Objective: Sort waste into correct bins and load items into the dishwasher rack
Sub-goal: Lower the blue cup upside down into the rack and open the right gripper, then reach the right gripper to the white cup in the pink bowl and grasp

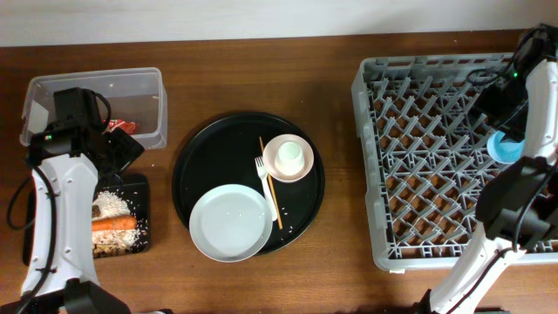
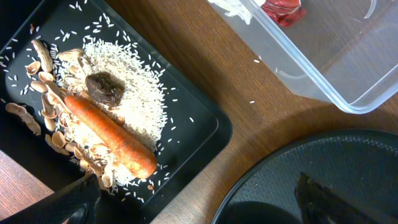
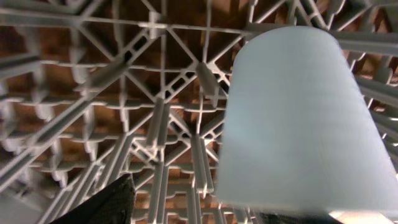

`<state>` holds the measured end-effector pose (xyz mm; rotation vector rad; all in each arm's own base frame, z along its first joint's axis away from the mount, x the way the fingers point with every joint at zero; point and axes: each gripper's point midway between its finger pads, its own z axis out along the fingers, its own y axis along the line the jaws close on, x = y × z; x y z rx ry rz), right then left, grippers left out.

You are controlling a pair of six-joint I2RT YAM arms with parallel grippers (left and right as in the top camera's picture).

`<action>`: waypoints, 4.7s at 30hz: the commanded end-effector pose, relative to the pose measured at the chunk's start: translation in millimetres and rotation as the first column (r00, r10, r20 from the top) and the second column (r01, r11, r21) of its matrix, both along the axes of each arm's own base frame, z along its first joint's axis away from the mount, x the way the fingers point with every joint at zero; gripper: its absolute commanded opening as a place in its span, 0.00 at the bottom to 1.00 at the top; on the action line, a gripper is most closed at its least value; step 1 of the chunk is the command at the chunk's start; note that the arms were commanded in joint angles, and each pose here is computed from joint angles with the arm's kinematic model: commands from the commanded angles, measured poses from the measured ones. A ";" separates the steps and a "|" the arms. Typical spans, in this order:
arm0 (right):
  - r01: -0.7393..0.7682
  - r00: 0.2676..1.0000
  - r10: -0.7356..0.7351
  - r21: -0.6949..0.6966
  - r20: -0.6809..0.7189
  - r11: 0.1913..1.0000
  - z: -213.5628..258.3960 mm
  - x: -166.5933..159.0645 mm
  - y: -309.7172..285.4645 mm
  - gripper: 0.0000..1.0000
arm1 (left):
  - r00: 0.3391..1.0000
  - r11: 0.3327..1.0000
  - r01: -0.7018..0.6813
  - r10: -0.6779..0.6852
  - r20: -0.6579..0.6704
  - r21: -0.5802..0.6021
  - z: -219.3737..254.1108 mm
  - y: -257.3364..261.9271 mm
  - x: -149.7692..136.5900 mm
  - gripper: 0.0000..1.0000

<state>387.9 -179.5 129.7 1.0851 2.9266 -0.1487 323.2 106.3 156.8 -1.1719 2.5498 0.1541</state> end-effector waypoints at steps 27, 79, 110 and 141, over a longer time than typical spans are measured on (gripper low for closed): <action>-0.366 0.879 0.241 0.259 0.411 0.894 81.1 30.2 78.3 0.04 | 1.000 1.000 -0.015 0.015 0.006 0.002 1.7 2.3 0.6 0.99; -0.685 0.416 -0.302 0.514 0.858 0.516 63.4 49.3 31.2 0.07 | 1.000 1.000 -0.016 0.015 0.006 0.002 1.7 2.3 0.6 0.99; -0.064 0.872 -0.144 0.400 0.468 0.914 -29.5 16.8 -46.6 0.27 | 1.000 1.000 -0.015 0.015 0.006 0.002 1.7 2.3 0.6 0.99; -0.757 0.525 0.622 -0.016 0.581 0.653 149.1 -8.6 281.5 0.59 | 1.000 1.000 -0.015 0.015 0.005 0.002 1.6 2.3 0.6 0.99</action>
